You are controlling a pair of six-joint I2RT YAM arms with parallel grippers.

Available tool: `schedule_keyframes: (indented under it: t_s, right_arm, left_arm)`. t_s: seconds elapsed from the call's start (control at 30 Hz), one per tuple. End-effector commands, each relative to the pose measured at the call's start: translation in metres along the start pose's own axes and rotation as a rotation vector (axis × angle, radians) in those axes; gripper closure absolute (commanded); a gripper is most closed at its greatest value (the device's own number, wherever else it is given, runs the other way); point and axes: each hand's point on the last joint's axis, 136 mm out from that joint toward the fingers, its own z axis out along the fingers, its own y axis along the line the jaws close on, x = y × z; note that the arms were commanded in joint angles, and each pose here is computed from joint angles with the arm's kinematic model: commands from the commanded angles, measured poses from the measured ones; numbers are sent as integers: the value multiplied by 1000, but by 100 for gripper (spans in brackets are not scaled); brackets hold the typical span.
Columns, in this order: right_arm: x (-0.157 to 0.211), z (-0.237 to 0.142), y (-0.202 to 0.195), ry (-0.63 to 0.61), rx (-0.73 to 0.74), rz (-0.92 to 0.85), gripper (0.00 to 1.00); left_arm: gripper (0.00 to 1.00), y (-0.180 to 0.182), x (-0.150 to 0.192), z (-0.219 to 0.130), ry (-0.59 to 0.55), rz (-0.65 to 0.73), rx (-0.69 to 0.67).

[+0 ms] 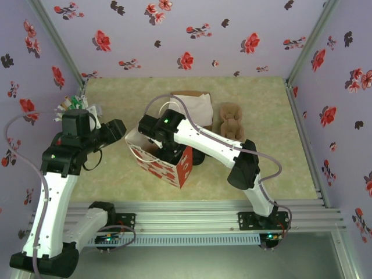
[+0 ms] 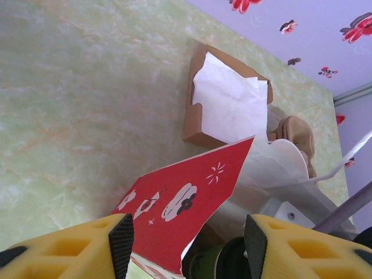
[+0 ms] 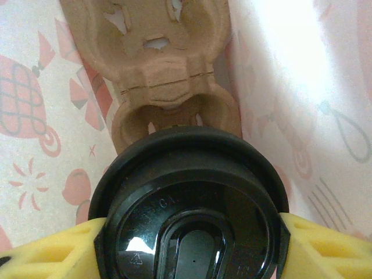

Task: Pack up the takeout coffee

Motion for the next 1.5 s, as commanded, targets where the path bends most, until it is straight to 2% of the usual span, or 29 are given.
schedule_keyframes:
  t_s: [0.0, 1.13, 1.47]
  right_arm:
    - [-3, -11, -1, -47, -19, -17, 39]
    - [0, 7, -4, -31, -39, -36, 39]
    - [-7, -14, -5, -135, -37, -36, 40]
  left_arm:
    - [45, -5, 0, -1, -11, 15, 29]
    - [45, 1, 13, 9, 27, -7, 33]
    - [45, -4, 16, 4, 26, -8, 62]
